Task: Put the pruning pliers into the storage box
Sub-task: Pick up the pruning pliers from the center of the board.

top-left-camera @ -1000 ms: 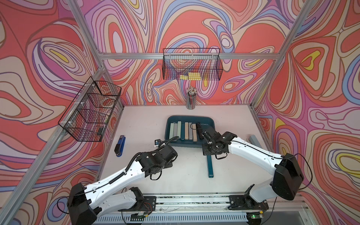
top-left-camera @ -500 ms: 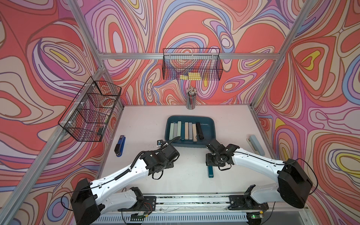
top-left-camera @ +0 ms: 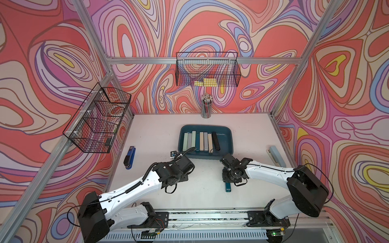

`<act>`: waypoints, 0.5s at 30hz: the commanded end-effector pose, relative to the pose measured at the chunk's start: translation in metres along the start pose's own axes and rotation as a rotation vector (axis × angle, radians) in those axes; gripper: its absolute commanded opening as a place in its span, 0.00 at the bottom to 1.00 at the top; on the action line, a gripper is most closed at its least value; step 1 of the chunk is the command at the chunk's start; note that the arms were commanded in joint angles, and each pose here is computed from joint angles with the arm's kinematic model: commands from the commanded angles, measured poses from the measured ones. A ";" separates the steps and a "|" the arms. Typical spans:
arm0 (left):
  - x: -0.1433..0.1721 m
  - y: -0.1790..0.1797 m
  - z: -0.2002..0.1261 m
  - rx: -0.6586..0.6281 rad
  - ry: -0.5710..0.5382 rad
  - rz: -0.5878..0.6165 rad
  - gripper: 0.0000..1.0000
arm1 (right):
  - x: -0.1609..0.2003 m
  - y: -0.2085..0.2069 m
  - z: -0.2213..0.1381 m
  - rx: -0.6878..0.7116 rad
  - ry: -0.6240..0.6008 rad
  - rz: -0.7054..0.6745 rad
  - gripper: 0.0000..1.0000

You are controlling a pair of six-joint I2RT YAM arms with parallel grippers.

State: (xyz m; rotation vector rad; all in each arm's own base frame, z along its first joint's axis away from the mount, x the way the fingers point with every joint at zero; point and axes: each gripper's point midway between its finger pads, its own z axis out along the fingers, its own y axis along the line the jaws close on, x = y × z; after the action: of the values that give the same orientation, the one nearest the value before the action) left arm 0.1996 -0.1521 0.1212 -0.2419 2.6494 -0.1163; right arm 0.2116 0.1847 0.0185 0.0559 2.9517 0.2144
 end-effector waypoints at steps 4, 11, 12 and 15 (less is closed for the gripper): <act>-0.004 0.001 -0.002 -0.006 -0.010 -0.017 0.63 | 0.003 0.003 0.009 -0.003 0.014 -0.008 0.37; -0.006 0.002 -0.003 -0.005 -0.023 -0.020 0.63 | -0.003 0.006 -0.001 0.003 0.004 -0.026 0.26; -0.007 0.002 -0.003 -0.005 -0.024 -0.019 0.63 | -0.004 0.007 -0.003 0.004 0.000 -0.029 0.25; -0.006 0.003 -0.002 -0.008 -0.022 -0.020 0.63 | -0.010 0.009 -0.015 0.009 -0.016 -0.032 0.22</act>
State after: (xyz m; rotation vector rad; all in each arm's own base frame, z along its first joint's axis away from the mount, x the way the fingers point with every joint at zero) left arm 0.1998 -0.1521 0.1214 -0.2422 2.6481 -0.1169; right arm 0.2137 0.1882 0.0226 0.0352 2.9593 0.2081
